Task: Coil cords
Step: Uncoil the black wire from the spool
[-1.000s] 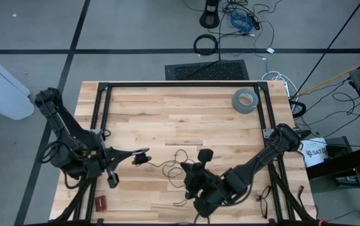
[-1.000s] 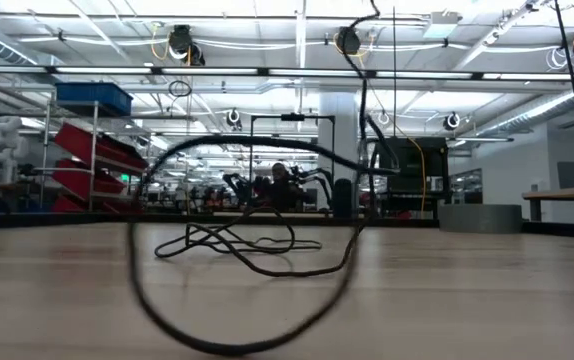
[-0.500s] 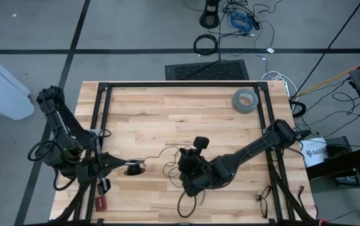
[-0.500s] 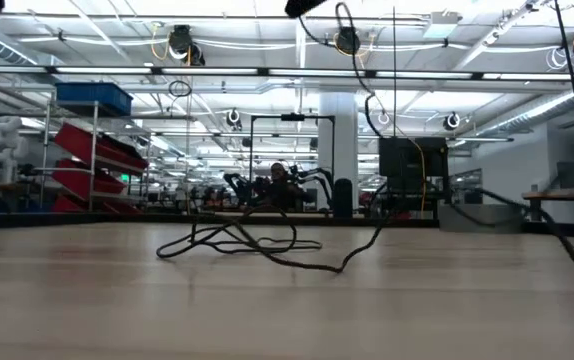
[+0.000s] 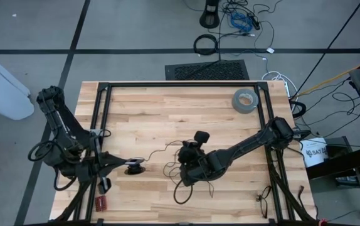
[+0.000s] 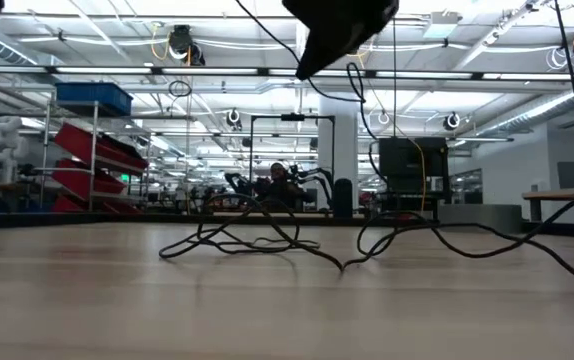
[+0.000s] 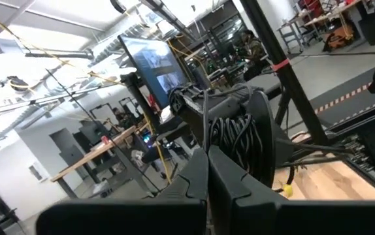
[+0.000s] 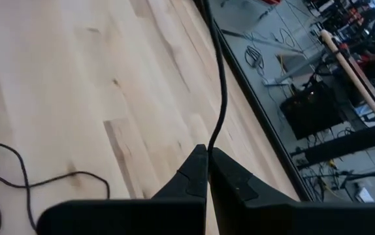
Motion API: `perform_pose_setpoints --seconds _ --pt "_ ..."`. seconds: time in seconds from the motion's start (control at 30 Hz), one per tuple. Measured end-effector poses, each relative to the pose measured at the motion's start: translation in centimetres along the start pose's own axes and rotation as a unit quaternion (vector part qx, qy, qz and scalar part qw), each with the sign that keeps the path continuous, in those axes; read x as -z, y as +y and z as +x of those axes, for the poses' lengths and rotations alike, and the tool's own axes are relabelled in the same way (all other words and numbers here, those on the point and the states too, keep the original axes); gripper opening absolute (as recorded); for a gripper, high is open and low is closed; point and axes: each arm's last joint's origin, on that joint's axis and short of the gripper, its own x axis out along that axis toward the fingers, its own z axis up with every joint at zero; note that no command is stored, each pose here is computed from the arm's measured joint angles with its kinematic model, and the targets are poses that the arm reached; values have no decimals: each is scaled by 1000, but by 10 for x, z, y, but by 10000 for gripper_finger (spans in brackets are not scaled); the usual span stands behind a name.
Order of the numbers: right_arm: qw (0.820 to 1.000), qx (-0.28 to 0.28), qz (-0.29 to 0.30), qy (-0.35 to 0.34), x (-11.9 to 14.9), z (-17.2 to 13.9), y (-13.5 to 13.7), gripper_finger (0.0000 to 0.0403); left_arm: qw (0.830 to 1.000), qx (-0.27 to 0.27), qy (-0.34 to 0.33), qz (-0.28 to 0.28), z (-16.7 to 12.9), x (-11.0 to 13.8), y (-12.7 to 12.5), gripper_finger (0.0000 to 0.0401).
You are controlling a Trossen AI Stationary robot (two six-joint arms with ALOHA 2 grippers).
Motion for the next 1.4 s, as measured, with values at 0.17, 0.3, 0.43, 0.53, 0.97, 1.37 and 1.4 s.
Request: perform_pose_setpoints --seconds 0.17,0.3,0.43,0.53,0.97,1.37,1.4 --pt "1000 -19 -11 16 7 2 3 12 999 -24 32 17 1 2 2 0" --pt "998 -59 -13 26 8 -4 8 31 994 -45 75 71 1 7 1 0" --pt "996 -92 -10 15 5 -14 11 47 978 -21 108 178 0 18 -10 0" --pt "993 -114 -13 -4 1 -22 14 55 953 -9 136 271 -1 27 -17 0" --pt "987 -142 -38 -60 -10 -37 23 59 900 8 162 404 4 37 -34 0" --pt "986 -144 -46 -63 -9 -39 24 59 896 9 164 414 8 40 -34 0" --pt "986 -144 -47 -63 -9 -39 24 59 895 9 164 414 8 40 -34 0"
